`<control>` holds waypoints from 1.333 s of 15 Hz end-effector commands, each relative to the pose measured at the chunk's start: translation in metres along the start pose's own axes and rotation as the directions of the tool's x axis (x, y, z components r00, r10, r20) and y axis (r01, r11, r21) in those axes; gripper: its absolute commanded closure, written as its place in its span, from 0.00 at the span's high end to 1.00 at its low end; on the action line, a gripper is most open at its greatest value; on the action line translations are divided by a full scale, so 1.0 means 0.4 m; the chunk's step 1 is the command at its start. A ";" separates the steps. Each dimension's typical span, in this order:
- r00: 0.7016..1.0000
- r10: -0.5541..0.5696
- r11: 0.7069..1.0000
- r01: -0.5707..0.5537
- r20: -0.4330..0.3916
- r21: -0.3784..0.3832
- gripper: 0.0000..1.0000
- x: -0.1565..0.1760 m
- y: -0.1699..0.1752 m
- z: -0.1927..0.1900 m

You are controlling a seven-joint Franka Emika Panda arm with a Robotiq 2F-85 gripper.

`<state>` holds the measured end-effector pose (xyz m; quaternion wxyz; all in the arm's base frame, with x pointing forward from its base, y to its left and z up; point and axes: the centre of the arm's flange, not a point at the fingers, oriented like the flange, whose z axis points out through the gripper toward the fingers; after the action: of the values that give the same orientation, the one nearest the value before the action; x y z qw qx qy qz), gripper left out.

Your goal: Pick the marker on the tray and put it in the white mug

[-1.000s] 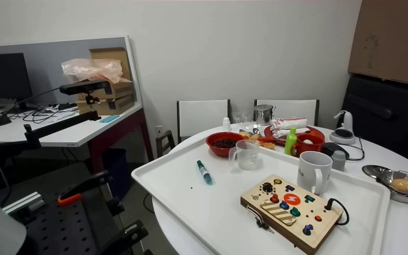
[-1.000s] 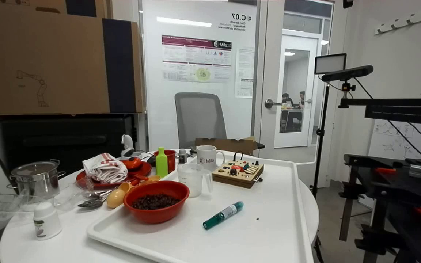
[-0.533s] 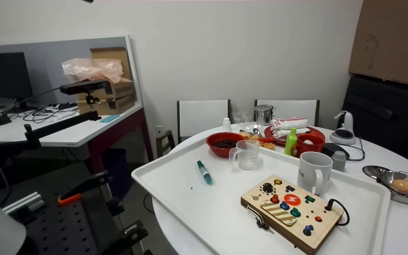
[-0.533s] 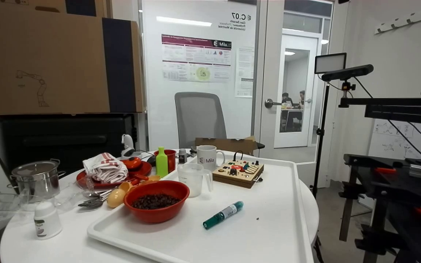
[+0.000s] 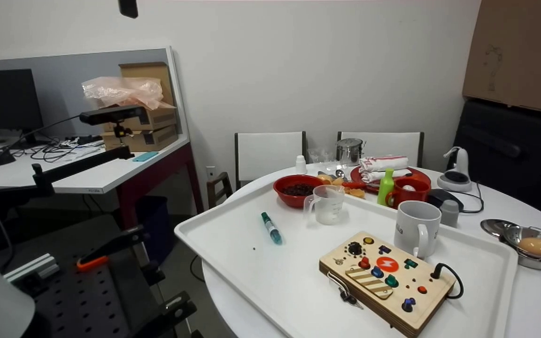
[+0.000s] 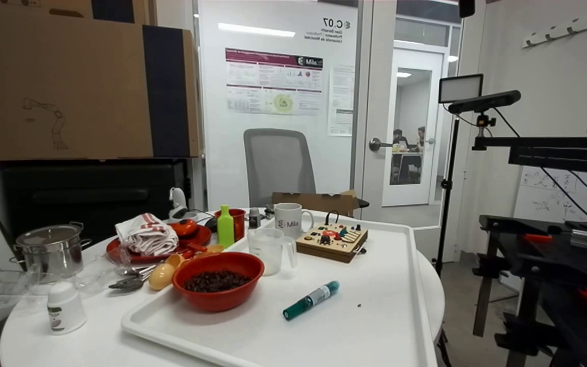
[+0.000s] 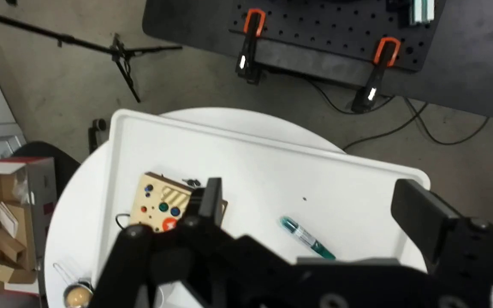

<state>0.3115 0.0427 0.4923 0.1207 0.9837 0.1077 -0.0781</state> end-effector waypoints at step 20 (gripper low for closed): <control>0.755 -0.568 0.788 0.613 -0.328 0.047 1.00 0.350 -0.173 0.295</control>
<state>0.4091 0.0953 0.3539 0.0148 0.9236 0.3830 -0.0002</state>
